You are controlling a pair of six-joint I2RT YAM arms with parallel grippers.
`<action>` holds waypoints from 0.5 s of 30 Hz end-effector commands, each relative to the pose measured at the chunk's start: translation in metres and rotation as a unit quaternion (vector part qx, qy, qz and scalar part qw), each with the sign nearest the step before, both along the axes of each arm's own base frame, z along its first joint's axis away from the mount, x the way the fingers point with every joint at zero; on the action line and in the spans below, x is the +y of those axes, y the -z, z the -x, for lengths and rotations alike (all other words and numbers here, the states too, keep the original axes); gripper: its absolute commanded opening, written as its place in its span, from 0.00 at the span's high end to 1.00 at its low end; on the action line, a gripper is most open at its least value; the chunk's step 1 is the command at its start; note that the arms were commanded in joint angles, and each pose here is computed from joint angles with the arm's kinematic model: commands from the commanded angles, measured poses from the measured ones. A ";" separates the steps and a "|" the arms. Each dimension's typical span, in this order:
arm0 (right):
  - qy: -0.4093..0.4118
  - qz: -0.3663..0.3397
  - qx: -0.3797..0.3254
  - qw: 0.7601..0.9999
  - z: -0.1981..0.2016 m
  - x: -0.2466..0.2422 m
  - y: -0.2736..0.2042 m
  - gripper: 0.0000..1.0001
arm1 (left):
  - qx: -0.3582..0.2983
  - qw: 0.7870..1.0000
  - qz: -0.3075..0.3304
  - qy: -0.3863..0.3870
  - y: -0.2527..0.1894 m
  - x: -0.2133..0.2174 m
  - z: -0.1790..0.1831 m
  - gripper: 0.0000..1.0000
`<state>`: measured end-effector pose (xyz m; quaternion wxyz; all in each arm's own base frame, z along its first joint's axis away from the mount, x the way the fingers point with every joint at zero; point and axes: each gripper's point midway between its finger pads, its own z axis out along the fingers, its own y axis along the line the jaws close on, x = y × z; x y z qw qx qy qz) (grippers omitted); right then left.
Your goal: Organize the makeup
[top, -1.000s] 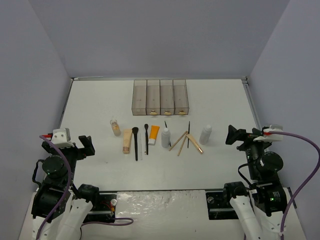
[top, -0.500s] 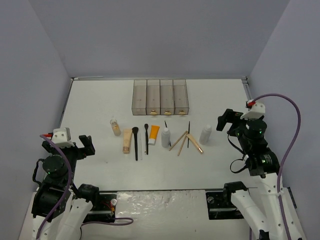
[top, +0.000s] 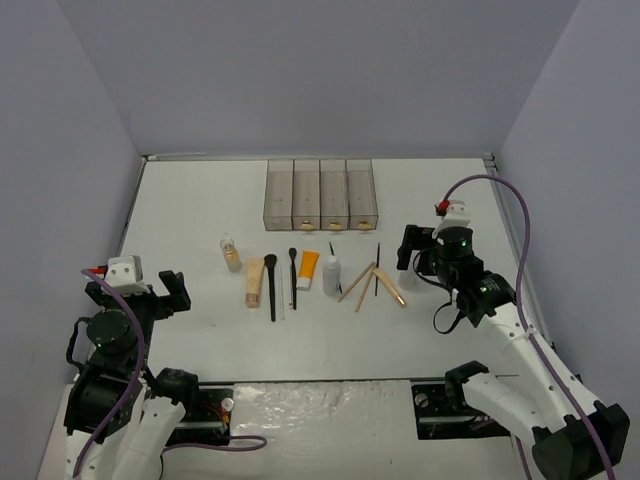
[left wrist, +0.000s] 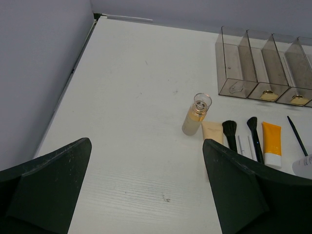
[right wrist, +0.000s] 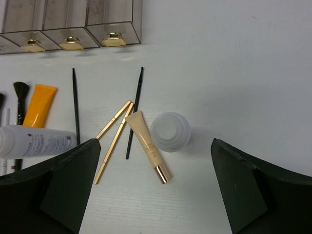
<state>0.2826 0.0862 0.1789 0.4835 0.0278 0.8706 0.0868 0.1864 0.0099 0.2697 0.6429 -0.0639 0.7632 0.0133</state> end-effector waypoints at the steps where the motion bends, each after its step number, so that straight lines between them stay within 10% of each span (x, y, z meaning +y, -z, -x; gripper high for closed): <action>1: 0.034 0.002 -0.032 0.999 -0.021 -0.001 0.000 0.10 | -0.025 1.000 0.004 0.001 -0.019 -0.002 -0.008 0.03; 15: 0.044 0.034 -0.006 0.998 -0.037 -0.002 0.041 0.16 | -0.024 1.000 0.005 0.004 -0.019 -0.003 -0.008 0.03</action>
